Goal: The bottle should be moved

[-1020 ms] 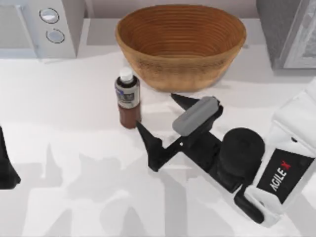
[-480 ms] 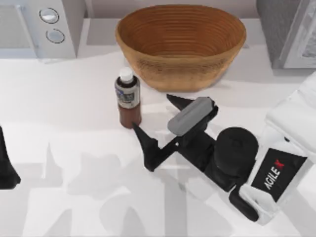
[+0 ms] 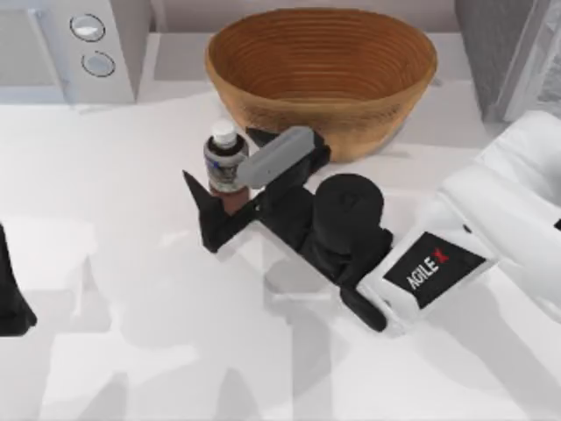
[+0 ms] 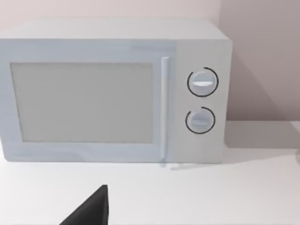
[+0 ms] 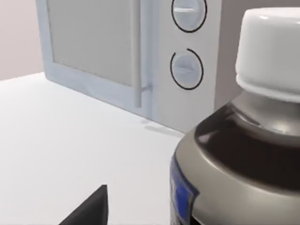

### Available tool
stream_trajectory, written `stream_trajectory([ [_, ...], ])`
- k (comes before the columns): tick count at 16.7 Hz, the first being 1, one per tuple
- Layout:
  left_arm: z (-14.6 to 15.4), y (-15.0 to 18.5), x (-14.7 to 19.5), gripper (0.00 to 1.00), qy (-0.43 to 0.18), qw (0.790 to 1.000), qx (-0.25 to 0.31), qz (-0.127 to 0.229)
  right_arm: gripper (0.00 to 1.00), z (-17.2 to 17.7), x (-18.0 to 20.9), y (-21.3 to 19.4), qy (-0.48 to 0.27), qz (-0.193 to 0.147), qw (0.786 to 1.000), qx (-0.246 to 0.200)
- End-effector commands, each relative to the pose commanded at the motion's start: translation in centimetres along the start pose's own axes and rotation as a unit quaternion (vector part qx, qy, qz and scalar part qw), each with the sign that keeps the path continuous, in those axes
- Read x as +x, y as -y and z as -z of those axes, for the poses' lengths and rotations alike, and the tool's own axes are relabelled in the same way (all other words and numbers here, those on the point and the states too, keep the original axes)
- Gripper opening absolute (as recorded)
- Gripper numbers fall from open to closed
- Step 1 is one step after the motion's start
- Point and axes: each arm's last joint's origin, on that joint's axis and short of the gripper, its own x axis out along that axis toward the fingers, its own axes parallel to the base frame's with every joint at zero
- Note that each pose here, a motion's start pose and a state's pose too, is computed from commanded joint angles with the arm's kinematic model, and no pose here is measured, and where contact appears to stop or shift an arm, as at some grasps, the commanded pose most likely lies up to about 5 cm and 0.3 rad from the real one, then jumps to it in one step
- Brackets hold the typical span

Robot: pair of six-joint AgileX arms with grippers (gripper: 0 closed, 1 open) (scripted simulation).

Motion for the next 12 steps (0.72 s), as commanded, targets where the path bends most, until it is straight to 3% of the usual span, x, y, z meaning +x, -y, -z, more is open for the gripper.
stream_trajectory([
  [6, 0.0, 0.0, 0.0, 1.0, 0.0, 1.0, 0.0, 0.0, 1.0, -0.13, 1.16, -0.02, -0.002, 0.0, 1.0, 0.0],
  [12, 0.0, 0.0, 0.0, 1.0, 0.0, 1.0, 0.0, 0.0, 0.55, -0.13, 1.16, -0.02, -0.002, 0.0, 1.0, 0.0],
])
